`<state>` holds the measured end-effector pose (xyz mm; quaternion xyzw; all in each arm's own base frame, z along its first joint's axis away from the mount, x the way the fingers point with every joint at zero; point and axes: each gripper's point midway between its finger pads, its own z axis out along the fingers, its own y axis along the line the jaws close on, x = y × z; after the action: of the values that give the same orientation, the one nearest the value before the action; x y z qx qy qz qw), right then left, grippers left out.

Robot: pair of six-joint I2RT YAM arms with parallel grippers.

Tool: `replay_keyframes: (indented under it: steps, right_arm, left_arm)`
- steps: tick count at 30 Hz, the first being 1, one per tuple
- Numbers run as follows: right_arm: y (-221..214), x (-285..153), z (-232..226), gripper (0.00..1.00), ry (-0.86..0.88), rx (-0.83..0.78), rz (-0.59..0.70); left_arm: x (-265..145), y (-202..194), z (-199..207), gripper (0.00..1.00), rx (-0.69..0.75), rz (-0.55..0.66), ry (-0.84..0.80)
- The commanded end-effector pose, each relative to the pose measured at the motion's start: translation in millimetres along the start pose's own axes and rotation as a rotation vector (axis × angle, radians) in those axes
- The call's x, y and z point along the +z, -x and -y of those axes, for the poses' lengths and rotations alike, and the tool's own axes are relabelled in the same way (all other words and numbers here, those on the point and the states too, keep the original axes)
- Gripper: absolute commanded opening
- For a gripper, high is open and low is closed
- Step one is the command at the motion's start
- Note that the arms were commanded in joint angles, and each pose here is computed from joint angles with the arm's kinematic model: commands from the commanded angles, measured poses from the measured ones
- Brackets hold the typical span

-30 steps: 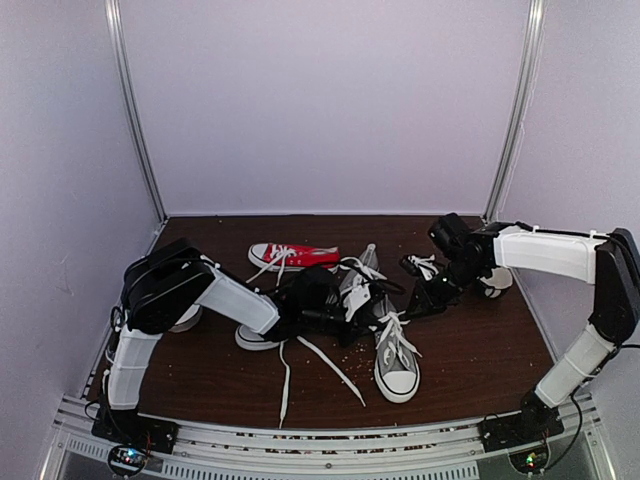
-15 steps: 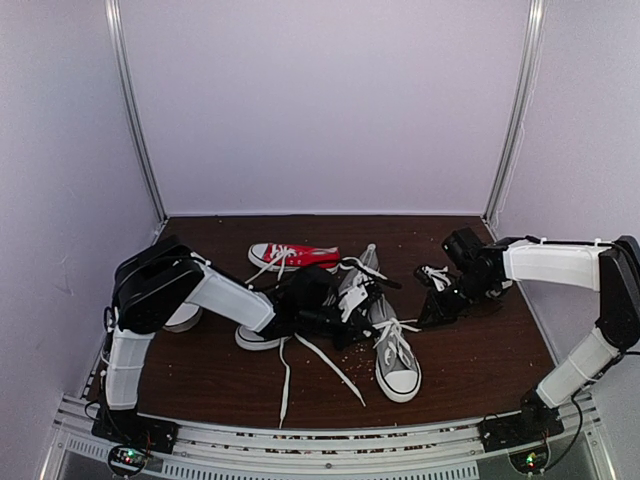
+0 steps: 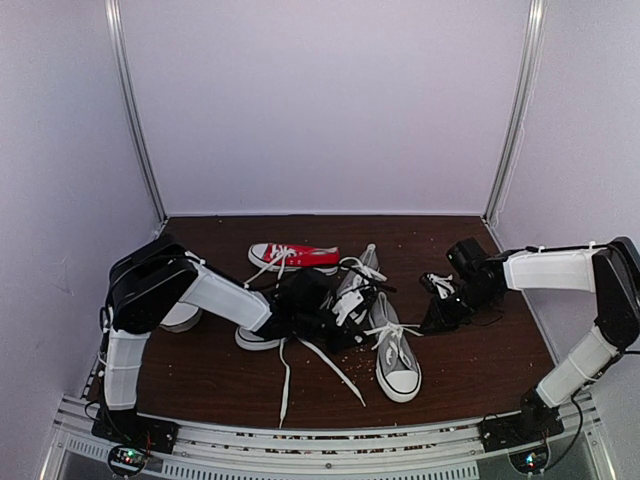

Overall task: Tie the shoes
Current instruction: Tie the loops with the shoelace on the shoe.

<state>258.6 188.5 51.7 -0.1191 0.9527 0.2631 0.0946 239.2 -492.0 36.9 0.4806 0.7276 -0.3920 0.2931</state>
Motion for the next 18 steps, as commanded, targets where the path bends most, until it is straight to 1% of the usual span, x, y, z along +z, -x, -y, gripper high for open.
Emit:
replay_keyframes:
  steps: [1,6,9,12,18]
  right_arm:
    - [1.7,2.7,12.8,0.00,-0.028,0.028,0.015]
    - [-2.6,5.4,16.7,0.00,-0.032,0.033,0.000]
    - [-1.4,5.4,6.6,0.00,0.006,0.015,0.004]
    - [-2.9,2.0,-1.4,0.00,-0.002,-0.021,-0.013]
    - [-27.1,-2.2,-10.0,0.00,0.000,-0.020,-0.059]
  left_arm:
    - [-13.3,12.1,-5.3,0.00,-0.031,0.024,0.029]
    - [-21.1,26.9,-1.4,0.00,0.007,0.062,0.025]
    - [-21.9,38.0,-4.2,0.00,0.050,0.065,0.044]
    - [-21.4,44.5,-15.5,0.00,0.060,0.061,0.072]
    - [-22.4,41.4,-43.9,0.00,0.011,0.061,0.125]
